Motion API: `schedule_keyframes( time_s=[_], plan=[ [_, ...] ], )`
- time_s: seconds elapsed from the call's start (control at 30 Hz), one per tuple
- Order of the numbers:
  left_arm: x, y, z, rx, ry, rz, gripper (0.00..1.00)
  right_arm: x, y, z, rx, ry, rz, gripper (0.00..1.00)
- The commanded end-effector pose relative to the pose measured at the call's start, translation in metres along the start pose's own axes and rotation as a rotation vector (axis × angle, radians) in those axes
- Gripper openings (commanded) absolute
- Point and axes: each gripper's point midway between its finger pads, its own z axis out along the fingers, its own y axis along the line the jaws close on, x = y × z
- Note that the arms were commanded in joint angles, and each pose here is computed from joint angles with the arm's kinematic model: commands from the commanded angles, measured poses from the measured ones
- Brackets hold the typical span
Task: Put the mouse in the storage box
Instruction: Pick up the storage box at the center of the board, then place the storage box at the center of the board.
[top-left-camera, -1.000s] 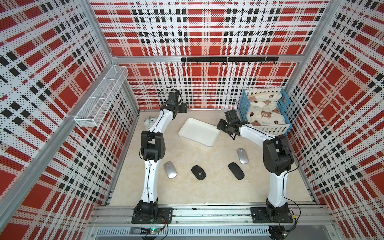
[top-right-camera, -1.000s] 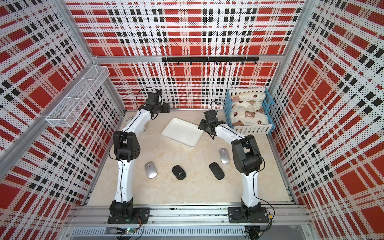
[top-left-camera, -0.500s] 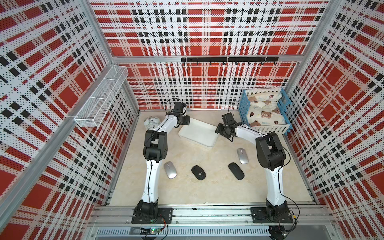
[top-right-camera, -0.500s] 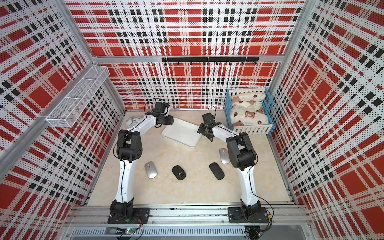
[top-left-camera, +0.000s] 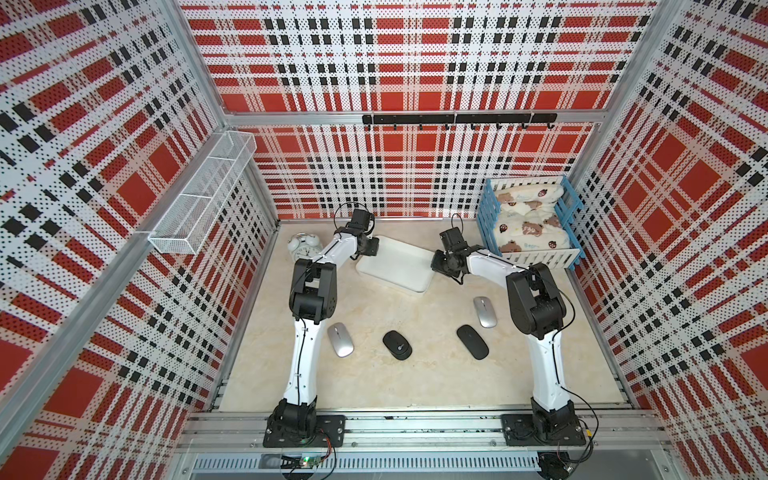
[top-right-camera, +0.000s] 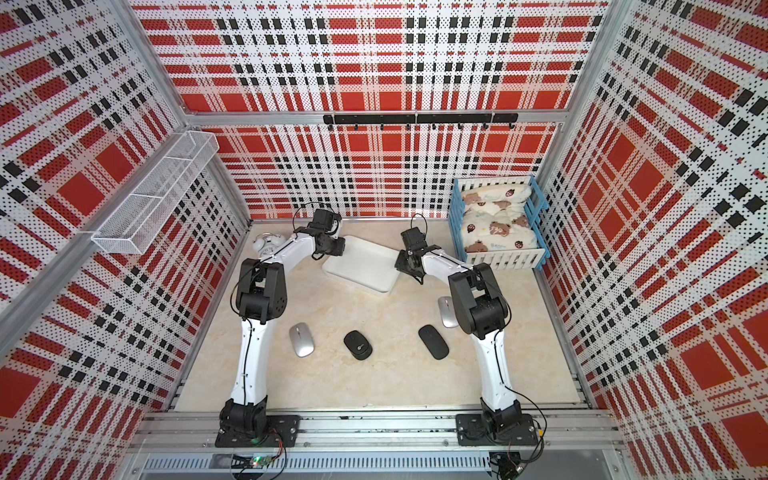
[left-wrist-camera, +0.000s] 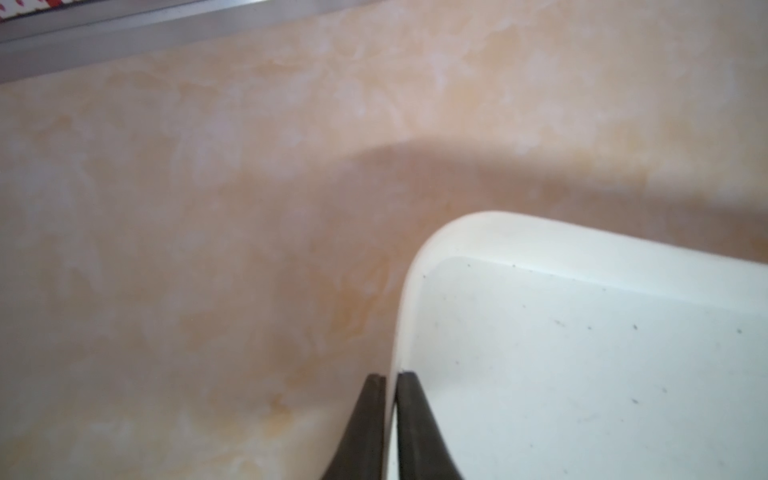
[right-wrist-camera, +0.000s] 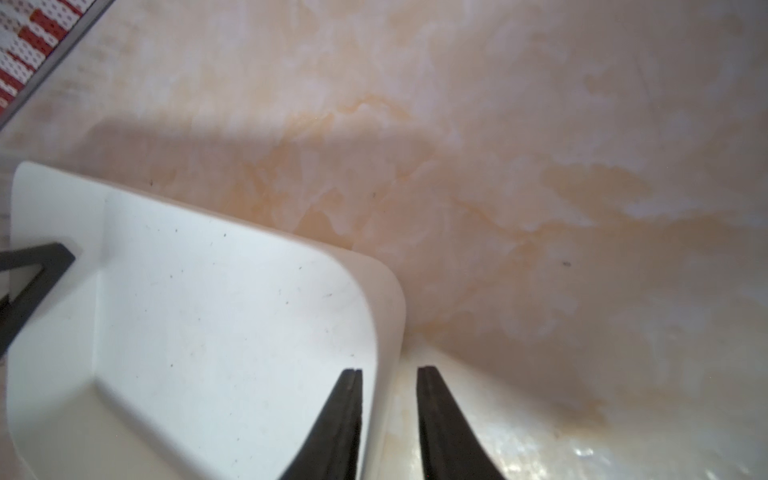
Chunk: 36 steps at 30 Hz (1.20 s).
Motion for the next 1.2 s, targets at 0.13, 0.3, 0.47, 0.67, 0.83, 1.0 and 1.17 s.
schedule_keyframes(
  time_s=[0.13,0.3,0.47,0.67,0.83,1.0,1.17],
  plan=[
    [0.021,-0.006,0.001,-0.013,0.039,-0.049,0.0,-0.002,-0.015,0.003,0.094,0.013,-0.093,0.03],
    [0.039,-0.034,-0.021,0.016,0.022,-0.128,0.0,-0.023,-0.022,-0.008,0.114,0.003,-0.183,0.0],
    [0.061,-0.049,-0.052,0.018,-0.002,-0.243,0.0,-0.045,-0.031,-0.027,0.105,-0.002,-0.305,0.0],
    [0.108,-0.065,-0.088,-0.003,0.002,-0.294,0.0,-0.013,-0.057,-0.041,0.127,0.057,-0.359,0.0],
    [0.134,-0.063,-0.119,-0.013,-0.052,-0.313,0.0,0.026,-0.066,-0.059,0.103,0.04,-0.33,0.0],
    [0.146,-0.04,-0.124,-0.056,-0.11,-0.321,0.0,0.051,-0.059,-0.079,0.078,-0.015,-0.33,0.0],
    [0.145,-0.031,-0.107,-0.077,-0.121,-0.307,0.0,0.048,-0.058,-0.086,0.078,-0.058,-0.32,0.0]
  ],
)
